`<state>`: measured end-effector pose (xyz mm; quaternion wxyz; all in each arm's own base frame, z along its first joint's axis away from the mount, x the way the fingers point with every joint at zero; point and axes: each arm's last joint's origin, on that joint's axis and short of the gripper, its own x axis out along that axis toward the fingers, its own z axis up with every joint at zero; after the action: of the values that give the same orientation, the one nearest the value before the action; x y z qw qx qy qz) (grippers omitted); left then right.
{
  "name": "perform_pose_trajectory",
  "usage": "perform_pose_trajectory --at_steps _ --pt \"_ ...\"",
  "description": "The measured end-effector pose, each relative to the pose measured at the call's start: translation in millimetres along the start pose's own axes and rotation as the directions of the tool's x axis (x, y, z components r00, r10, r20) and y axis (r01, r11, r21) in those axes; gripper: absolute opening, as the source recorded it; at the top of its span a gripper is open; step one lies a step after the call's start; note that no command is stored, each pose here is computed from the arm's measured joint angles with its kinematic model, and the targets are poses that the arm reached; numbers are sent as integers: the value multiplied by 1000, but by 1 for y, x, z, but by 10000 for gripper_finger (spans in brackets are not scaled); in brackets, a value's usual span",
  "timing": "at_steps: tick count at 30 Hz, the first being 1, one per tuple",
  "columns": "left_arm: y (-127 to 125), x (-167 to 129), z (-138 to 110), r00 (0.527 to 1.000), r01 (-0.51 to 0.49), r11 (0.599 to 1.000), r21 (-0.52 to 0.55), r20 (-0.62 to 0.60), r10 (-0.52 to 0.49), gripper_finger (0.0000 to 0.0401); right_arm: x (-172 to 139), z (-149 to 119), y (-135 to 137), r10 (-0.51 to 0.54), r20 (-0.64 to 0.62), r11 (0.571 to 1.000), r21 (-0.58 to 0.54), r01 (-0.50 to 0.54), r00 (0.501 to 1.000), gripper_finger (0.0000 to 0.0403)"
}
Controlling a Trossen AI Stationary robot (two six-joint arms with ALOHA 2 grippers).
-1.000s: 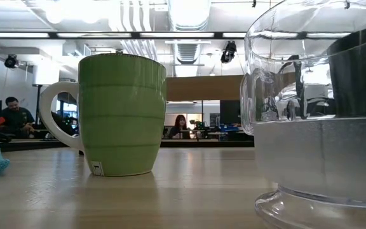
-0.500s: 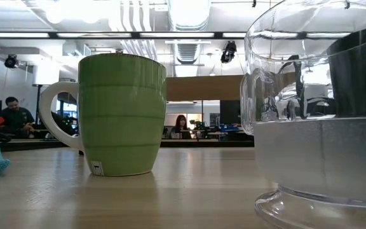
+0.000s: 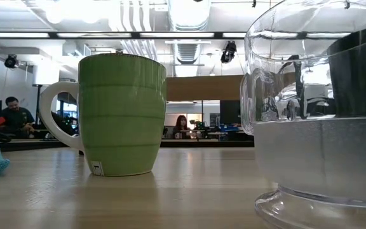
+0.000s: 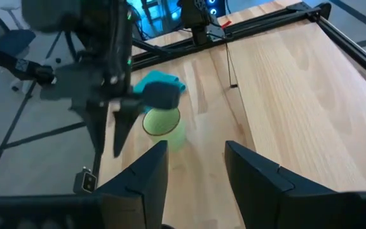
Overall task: Stack small to large cups/mugs on shelf
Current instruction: Put the transparent mug on the shelf
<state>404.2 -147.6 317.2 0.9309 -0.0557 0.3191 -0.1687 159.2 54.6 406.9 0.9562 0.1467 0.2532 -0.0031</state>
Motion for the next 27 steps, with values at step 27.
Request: perform_pose_trajectory --at_steps 27 --pt "-5 56 -29 996 75 996 -44 -46 -77 81 -1 -10 -5 -52 -98 998 -43 48 994 151"
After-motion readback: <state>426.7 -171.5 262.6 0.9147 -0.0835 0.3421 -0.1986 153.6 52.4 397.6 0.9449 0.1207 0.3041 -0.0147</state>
